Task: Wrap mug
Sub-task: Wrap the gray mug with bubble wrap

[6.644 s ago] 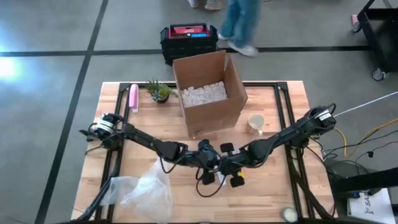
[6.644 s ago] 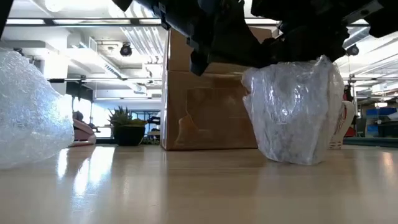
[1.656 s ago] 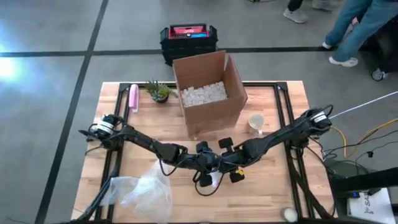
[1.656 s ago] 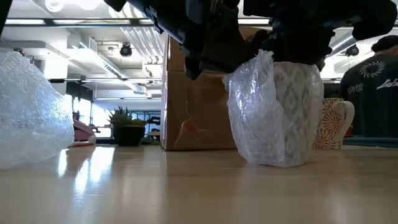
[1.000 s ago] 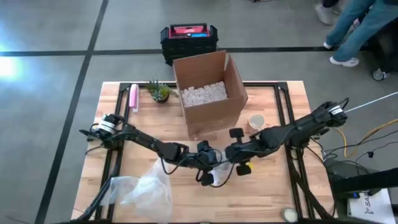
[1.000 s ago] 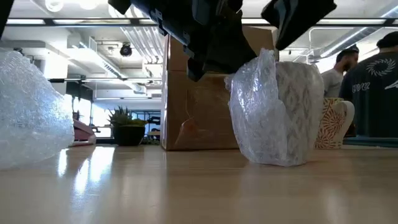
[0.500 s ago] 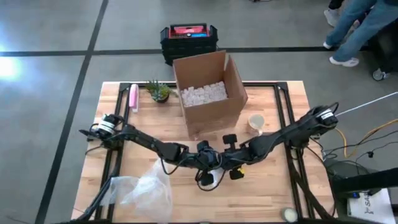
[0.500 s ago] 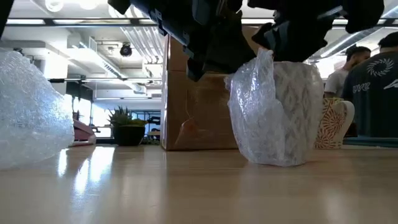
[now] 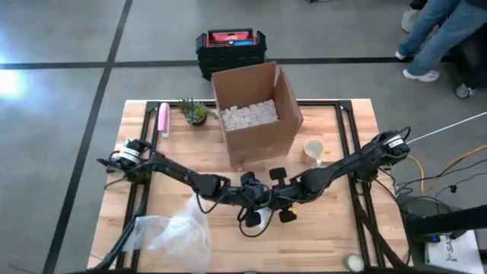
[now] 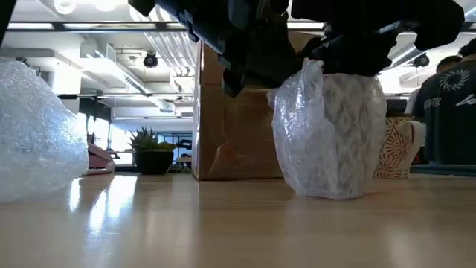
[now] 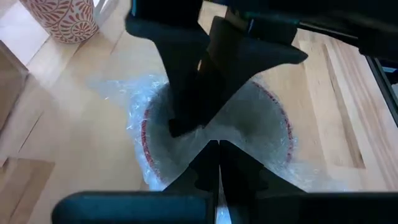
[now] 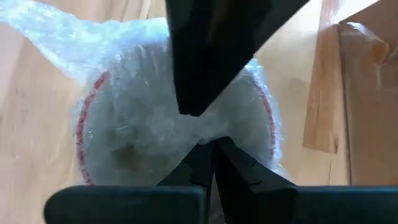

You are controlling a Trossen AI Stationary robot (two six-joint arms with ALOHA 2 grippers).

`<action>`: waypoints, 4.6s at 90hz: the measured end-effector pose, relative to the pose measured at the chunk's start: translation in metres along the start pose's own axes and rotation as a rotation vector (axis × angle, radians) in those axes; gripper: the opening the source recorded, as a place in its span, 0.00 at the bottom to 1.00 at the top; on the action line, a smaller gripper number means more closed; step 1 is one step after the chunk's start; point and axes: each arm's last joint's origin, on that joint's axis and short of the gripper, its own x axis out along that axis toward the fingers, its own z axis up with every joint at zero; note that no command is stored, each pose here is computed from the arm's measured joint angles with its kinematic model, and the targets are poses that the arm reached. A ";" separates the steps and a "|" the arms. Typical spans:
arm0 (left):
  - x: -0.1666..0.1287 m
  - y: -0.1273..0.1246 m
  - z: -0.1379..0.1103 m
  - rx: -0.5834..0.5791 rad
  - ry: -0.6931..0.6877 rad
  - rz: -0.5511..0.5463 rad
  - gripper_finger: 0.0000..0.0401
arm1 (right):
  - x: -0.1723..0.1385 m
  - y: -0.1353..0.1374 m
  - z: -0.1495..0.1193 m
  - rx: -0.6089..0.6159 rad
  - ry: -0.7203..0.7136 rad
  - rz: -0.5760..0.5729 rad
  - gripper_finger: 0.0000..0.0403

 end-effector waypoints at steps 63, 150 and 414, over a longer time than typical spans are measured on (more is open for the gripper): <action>-0.034 -0.026 -0.024 -0.048 0.267 -0.065 0.00 | -0.001 0.000 0.002 -0.003 -0.008 0.005 0.00; 0.004 -0.013 -0.007 -0.032 0.007 -0.043 0.00 | -0.019 -0.002 0.008 -0.033 0.029 0.021 0.00; -0.008 -0.012 -0.007 -0.024 0.074 -0.051 0.00 | 0.004 -0.008 0.011 -0.020 0.008 0.039 0.00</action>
